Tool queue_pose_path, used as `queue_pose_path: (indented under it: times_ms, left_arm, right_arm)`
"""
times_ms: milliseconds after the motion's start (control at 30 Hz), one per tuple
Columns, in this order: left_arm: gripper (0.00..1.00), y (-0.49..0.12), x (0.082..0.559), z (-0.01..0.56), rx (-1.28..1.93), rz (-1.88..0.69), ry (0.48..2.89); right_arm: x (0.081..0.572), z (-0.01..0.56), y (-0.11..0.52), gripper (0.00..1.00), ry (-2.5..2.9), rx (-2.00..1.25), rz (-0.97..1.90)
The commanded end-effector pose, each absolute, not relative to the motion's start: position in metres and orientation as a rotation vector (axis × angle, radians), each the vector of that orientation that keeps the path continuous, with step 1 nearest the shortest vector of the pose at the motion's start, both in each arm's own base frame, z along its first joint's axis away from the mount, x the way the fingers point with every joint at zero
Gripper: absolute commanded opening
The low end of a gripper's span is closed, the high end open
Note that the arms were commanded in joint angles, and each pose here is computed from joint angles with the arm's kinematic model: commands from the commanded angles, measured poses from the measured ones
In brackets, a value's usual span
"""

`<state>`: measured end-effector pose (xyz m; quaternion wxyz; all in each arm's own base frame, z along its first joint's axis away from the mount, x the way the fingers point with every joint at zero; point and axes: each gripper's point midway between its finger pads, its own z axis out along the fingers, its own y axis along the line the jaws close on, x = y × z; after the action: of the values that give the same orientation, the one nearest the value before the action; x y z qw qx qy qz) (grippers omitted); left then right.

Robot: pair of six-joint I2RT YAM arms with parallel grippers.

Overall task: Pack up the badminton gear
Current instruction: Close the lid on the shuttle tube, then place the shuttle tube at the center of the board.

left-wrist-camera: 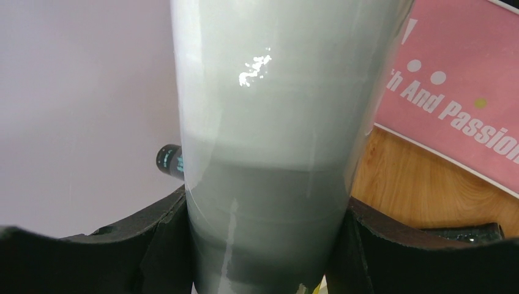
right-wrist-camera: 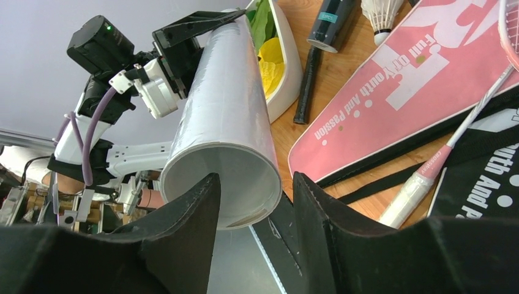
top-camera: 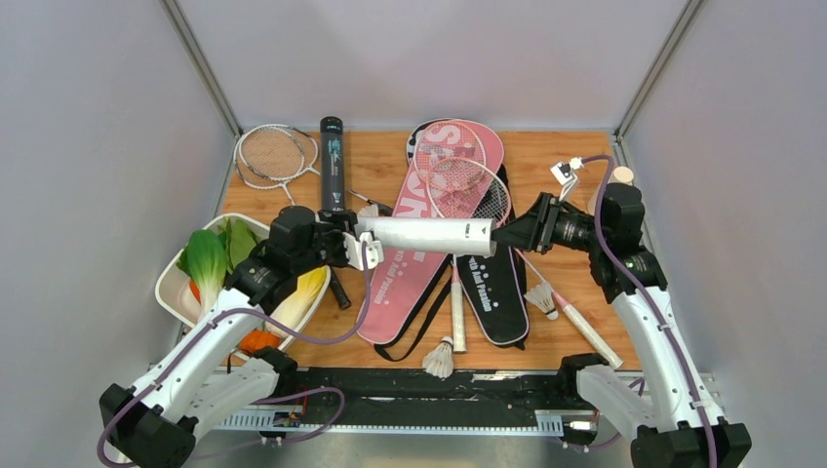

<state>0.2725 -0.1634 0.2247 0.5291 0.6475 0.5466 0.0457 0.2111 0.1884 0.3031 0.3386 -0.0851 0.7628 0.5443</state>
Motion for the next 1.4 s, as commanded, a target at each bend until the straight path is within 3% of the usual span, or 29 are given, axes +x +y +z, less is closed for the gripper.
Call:
queue_pose_path:
  times_ms: [0,67,167,333,600,900,1200,1367]
  left_arm:
    - [0.13,-0.223,0.259,0.314,1.405,-0.100,0.936]
    - [0.13,-0.224,0.260,0.319,1.374,-0.124,0.949]
    - [0.14,-0.217,0.268,0.332,1.269,-0.127,1.025]
    - [0.17,-0.221,0.262,0.342,1.083,-0.346,1.199]
    - [0.15,-0.250,0.250,0.368,0.745,-0.834,1.397]
    - [0.18,-0.265,0.233,0.388,0.565,-1.096,1.360]
    - [0.20,-0.294,0.209,0.364,0.611,-1.244,1.436]
    - [0.24,-0.300,0.198,0.355,0.631,-1.299,1.470]
  right_arm:
    - [0.197,0.320,0.204,0.51,1.944,-0.318,1.512]
    - [0.197,0.325,0.204,0.54,1.934,-0.311,1.517]
    - [0.199,0.347,0.201,0.84,1.882,-0.275,1.478]
    - [0.203,0.426,0.177,1.00,1.612,-0.192,1.245]
    - [0.179,0.503,0.161,1.00,1.159,-0.256,1.182]
    - [0.216,0.475,0.203,1.00,1.231,-0.285,1.303]
    - [0.234,0.474,0.308,1.00,1.295,-0.407,1.366]
    - [0.242,0.457,0.355,0.92,1.343,-0.453,1.420]
